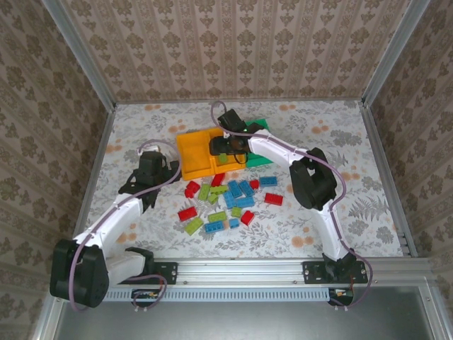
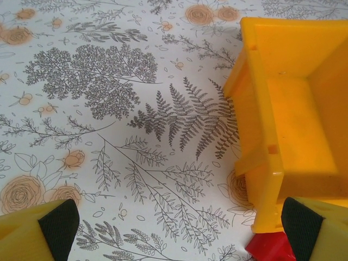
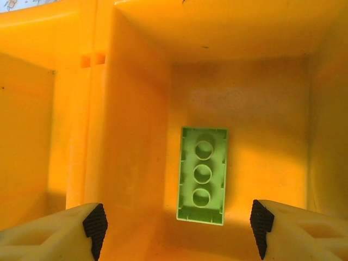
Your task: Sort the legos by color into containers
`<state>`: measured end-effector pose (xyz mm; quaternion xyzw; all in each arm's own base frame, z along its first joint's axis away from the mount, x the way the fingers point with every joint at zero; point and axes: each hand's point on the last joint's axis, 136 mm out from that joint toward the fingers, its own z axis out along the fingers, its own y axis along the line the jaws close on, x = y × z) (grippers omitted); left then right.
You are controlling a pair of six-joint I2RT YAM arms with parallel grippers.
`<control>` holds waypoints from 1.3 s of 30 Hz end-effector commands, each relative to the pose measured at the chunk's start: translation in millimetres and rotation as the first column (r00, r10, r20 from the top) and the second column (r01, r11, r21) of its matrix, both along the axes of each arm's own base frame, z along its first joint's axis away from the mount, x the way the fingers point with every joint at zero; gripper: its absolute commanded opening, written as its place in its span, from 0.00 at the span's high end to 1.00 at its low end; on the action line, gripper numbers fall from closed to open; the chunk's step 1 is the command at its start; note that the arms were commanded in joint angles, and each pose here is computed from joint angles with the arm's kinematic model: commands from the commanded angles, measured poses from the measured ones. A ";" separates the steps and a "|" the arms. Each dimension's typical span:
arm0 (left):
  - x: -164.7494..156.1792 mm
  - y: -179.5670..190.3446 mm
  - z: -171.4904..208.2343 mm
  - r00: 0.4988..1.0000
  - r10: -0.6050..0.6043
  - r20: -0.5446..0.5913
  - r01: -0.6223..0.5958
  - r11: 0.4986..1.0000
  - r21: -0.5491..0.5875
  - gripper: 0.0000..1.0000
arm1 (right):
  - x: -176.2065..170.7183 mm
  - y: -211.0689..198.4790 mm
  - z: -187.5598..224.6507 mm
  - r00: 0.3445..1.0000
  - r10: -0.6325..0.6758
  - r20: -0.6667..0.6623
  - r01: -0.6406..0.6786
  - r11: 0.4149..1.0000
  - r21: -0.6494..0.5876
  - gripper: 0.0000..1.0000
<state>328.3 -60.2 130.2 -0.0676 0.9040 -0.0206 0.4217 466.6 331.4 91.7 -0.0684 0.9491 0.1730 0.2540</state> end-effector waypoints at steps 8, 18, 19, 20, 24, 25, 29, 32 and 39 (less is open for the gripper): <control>11.2 -17.8 8.0 0.999 -0.048 0.014 0.049 0.995 -0.082 0.00 | -18.3 -30.6 62.6 0.974 -0.026 0.226 0.046 0.995 -0.085 0.30; 8.4 -19.2 4.2 0.998 -0.056 -0.002 0.056 0.995 -0.088 0.00 | -9.3 -73.4 14.7 0.992 -0.040 0.120 0.069 0.967 -0.245 0.33; 7.7 -18.2 3.7 0.999 -0.054 -0.002 0.054 0.995 -0.086 0.00 | -8.6 -75.8 10.2 0.993 -0.044 0.113 0.071 0.965 -0.254 0.33; 7.2 -18.1 3.4 0.998 -0.055 -0.002 0.054 0.995 -0.084 0.00 | -8.2 -77.0 7.7 0.993 -0.043 0.110 0.070 0.963 -0.258 0.33; 5.8 -16.8 1.0 0.999 -0.049 -0.004 0.048 0.995 -0.084 0.00 | -6.0 -86.5 -9.3 0.996 -0.057 0.076 0.076 0.957 -0.279 0.36; 5.6 -17.0 0.7 0.999 -0.049 -0.005 0.049 0.995 -0.085 0.00 | -5.5 -89.0 -14.3 0.996 -0.062 0.063 0.077 0.958 -0.277 0.38; 5.4 -16.7 0.4 0.999 -0.049 -0.007 0.048 0.995 -0.083 0.00 | -5.5 -92.7 -26.7 0.997 -0.072 0.034 0.078 0.960 -0.269 0.52; 5.2 -15.6 1.1 0.999 -0.045 -0.006 0.044 0.996 -0.081 0.00 | -8.6 -96.6 -32.5 0.996 -0.083 0.025 0.086 0.956 -0.280 0.65; 4.0 -15.7 -2.0 0.999 -0.046 -0.011 0.045 0.996 -0.081 0.00 | -25.1 -121.3 -34.8 0.986 -0.159 0.049 0.166 0.935 -0.313 0.77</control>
